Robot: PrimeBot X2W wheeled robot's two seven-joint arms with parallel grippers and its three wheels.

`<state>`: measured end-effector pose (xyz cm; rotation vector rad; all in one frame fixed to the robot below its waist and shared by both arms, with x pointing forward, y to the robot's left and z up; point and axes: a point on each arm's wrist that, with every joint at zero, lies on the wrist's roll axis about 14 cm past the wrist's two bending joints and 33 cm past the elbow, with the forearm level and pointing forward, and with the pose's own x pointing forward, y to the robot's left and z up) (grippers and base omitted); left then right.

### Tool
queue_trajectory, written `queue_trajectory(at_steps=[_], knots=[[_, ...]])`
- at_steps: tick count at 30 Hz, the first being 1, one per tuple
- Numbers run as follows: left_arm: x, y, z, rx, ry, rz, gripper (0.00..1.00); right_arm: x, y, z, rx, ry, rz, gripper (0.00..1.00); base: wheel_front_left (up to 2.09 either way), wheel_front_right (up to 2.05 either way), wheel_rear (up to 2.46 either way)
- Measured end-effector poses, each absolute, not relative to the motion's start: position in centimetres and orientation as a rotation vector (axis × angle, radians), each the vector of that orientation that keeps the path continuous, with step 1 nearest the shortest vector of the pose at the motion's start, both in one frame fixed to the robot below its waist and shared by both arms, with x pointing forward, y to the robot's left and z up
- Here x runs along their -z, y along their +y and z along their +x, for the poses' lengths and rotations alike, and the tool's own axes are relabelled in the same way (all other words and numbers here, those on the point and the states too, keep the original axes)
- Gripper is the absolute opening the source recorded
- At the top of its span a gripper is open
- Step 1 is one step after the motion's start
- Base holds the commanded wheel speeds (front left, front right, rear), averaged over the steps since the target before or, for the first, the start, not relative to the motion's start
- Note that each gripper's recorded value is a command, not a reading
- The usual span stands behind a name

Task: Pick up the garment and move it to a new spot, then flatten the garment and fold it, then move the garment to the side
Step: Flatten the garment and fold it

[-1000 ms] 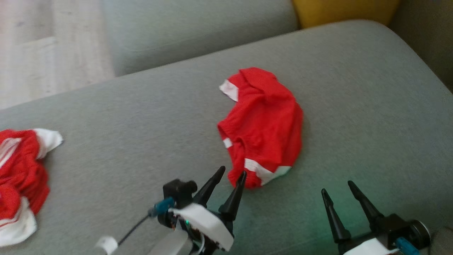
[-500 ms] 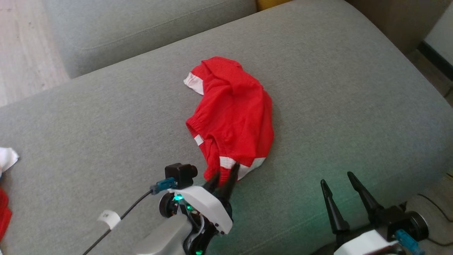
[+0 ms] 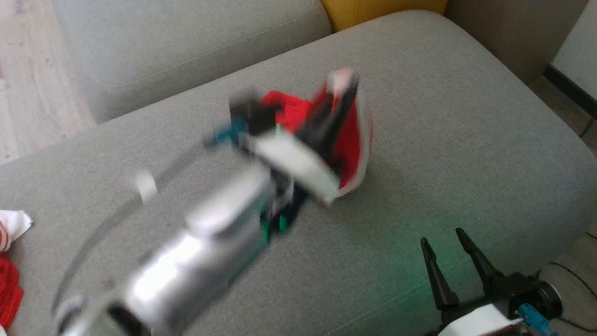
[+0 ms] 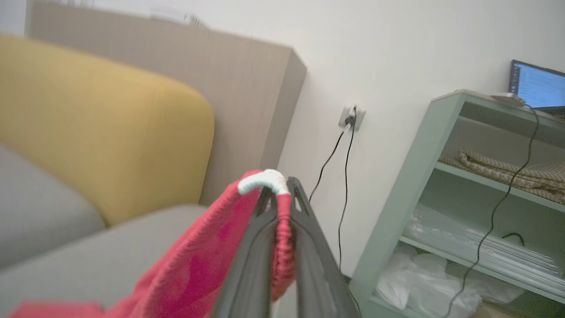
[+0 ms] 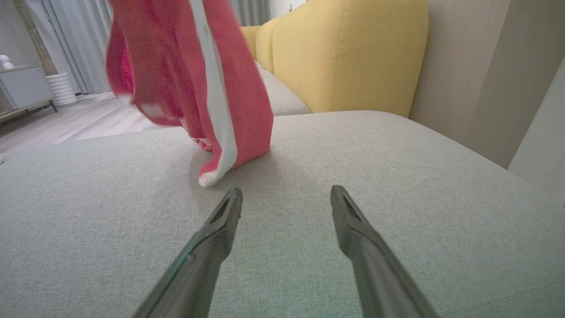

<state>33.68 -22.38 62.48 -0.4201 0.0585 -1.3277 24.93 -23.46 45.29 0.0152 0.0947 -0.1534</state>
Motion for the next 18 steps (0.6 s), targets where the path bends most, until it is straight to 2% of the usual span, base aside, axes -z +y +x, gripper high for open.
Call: queue_trajectory(at_steps=[3, 5, 9, 13, 18], knots=[[-67.6, -22.5, 35.3, 1.329, -0.102, -0.339, 0.00, -45.4, -23.3, 25.0, 0.148, 0.088, 0.018, 1.00, 0.00, 0.00, 0.00], [-67.8, -21.5, 36.8, 1.292, -0.116, -0.290, 0.00, -45.5, -23.0, 25.3, 0.136, 0.081, 0.022, 1.00, 0.00, 0.00, 0.00], [-63.8, -18.1, 39.8, 1.181, -0.031, -0.229, 0.00, -45.5, -22.5, 25.6, 0.122, 0.081, 0.032, 1.00, 0.00, 0.00, 0.00], [-55.4, -11.4, 42.1, 1.011, 0.144, -0.168, 0.00, -44.4, -21.2, 26.2, 0.085, 0.113, 0.070, 1.00, 0.00, 0.00, 0.00], [-51.2, -6.2, 42.5, 0.893, 0.221, -0.156, 0.00, -41.0, -17.2, 26.5, -0.049, 0.236, 0.098, 1.00, 0.00, 0.00, 0.00]])
